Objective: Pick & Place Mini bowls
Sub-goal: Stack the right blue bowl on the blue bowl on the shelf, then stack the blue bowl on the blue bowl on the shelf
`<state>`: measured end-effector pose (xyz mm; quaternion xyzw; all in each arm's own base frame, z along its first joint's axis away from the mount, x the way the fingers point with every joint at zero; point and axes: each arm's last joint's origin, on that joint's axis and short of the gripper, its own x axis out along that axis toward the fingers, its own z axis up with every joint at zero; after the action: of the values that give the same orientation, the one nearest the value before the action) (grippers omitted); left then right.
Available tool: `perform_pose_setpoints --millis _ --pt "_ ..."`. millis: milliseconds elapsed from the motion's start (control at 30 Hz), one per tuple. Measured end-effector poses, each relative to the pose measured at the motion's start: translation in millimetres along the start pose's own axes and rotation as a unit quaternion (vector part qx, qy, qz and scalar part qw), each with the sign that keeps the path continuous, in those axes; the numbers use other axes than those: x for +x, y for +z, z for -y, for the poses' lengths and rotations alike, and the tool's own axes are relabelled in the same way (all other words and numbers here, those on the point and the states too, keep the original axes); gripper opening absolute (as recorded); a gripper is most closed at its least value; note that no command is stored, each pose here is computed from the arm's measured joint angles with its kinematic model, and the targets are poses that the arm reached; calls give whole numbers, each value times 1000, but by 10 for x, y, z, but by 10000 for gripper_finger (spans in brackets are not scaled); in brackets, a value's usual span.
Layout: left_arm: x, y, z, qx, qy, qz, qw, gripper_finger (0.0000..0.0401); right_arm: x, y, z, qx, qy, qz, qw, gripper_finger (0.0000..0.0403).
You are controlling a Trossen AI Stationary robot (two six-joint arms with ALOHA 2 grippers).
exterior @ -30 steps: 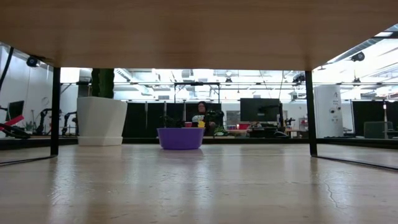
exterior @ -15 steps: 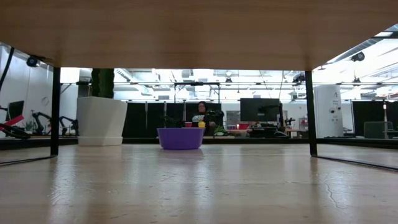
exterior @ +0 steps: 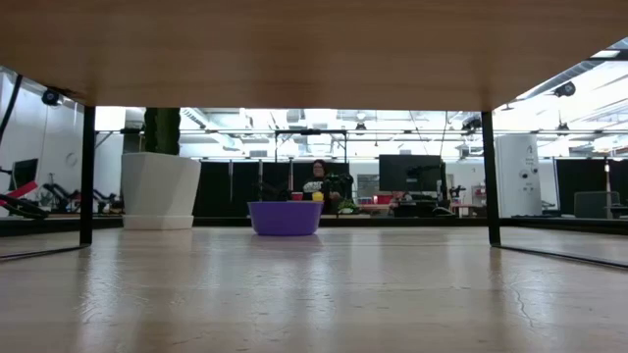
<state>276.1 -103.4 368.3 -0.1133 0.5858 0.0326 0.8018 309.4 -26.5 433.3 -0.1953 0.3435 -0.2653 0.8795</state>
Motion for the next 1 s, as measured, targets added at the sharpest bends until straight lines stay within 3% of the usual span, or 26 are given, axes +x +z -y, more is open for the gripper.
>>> perform_pose_setpoints --millis 133,400,767,867,1000 --pt "-199 18 -50 17 3 9 1000 83 0 -17 -4 4 2 -8 1000 192" --pt "-550 218 -320 33 65 103 992 83 -3 -78 -30 12 31 -32 999 192" --pt "-566 553 -1264 -51 127 110 985 83 0 -208 -75 22 54 -87 994 192" --pt "-514 662 -1528 -50 98 113 987 83 23 -233 -97 17 55 -94 994 192" --pt "-391 764 -1870 -59 21 107 992 83 67 -280 -139 7 57 -106 993 192"
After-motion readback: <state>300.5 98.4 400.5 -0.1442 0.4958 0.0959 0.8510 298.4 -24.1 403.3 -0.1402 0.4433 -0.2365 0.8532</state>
